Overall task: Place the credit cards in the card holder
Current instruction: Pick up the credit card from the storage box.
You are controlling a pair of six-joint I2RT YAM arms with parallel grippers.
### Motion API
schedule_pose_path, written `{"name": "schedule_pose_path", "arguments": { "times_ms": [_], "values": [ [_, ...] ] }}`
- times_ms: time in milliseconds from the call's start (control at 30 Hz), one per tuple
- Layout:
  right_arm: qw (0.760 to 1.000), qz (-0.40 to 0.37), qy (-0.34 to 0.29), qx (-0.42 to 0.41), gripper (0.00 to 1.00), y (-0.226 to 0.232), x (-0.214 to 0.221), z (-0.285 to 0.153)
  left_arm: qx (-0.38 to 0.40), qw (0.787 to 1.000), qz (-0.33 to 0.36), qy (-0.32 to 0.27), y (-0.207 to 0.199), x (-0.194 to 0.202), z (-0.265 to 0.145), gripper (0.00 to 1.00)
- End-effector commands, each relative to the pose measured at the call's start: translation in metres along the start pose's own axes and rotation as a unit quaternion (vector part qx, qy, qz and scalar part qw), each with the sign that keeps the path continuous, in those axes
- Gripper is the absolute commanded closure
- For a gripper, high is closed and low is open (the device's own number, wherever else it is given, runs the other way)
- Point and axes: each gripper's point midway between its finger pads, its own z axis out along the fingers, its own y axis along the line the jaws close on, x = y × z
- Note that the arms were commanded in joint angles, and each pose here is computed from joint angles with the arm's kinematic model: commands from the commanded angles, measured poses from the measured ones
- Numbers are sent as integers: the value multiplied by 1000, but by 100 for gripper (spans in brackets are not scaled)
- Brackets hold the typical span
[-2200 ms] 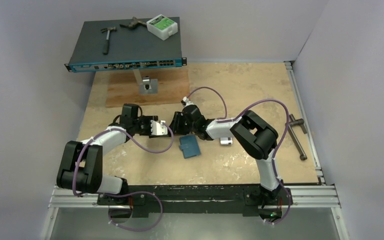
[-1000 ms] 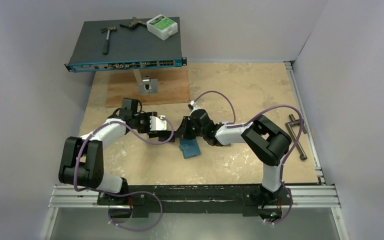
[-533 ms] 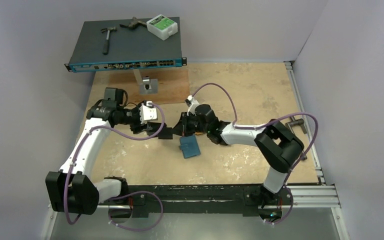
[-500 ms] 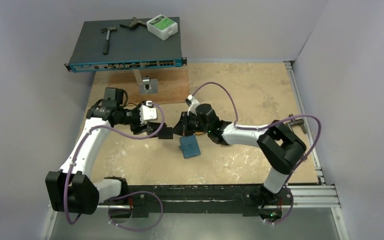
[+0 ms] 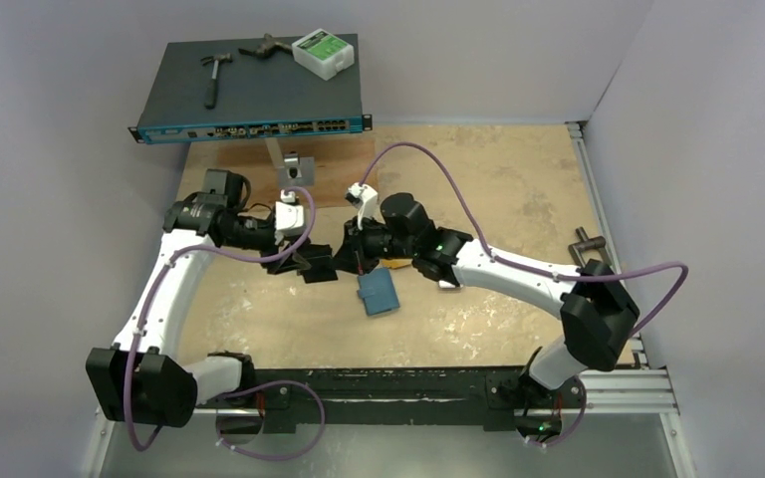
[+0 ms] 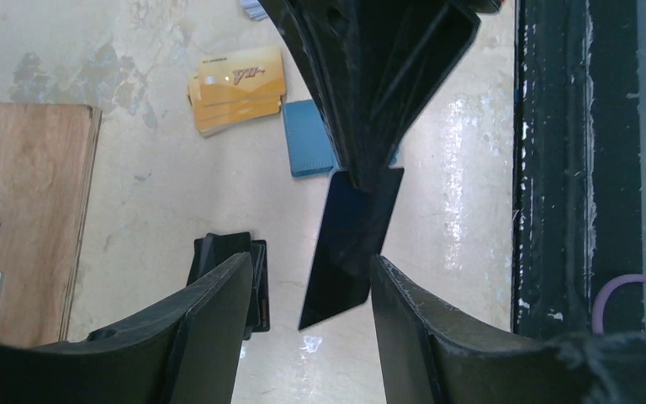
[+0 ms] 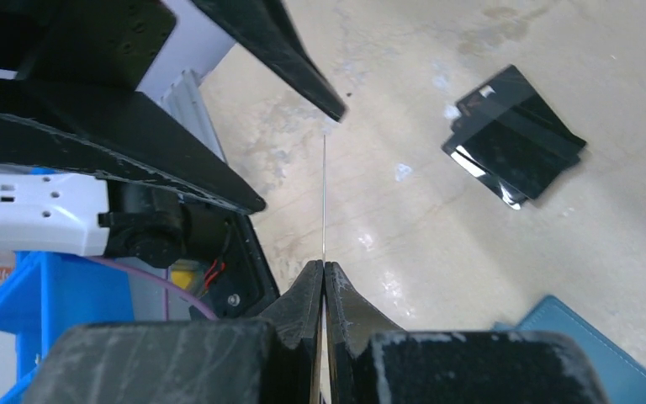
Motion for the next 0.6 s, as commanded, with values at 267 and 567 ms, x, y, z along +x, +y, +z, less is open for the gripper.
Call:
{"name": "schedule_pose_path", "arguments": {
  "times_ms": [267,567],
  "values": [
    [995,-93,19,-22,100,47,-21,-15,71,997,-9,-18,-41,-22,-13,50],
    [991,-128,12,-40,100,63,-33,-24,56,998,-10,-25,-35,-25,-12,52]
  ]
}}
